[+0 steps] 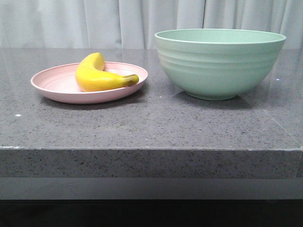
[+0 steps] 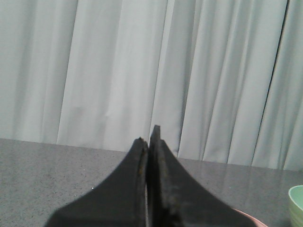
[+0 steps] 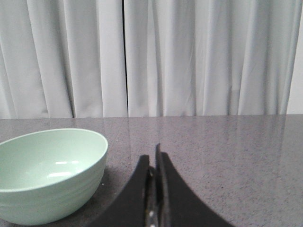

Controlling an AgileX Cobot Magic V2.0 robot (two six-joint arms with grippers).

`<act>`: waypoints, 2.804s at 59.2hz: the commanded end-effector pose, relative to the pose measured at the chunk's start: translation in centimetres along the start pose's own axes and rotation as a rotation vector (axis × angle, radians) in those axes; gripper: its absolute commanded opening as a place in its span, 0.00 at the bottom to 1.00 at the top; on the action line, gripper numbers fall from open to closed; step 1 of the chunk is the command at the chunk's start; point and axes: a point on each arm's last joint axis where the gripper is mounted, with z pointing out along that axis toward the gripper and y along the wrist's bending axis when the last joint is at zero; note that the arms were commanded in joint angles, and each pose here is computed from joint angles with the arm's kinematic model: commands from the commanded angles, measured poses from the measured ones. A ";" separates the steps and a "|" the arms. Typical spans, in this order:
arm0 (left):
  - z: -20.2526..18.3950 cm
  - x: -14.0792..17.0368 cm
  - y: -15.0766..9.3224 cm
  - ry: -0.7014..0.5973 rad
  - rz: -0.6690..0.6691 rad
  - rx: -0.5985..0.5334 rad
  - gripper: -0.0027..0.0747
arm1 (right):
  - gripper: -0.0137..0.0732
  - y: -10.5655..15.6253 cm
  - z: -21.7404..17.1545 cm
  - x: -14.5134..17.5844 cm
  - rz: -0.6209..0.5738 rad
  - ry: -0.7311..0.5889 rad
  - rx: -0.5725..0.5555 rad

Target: Transfer banana from pink plate to green bowl

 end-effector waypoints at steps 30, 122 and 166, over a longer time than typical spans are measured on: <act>5.9 -6.1 -1.1 0.288 0.011 0.013 0.01 | 0.08 0.3 5.7 -5.8 -0.034 0.231 0.033; 23.8 1.1 -9.3 0.916 0.069 0.323 0.74 | 0.84 0.4 7.3 -3.3 -0.008 0.477 0.029; 32.9 9.6 -13.2 1.394 -0.055 0.167 0.74 | 0.84 0.5 7.3 -3.3 0.009 0.480 0.023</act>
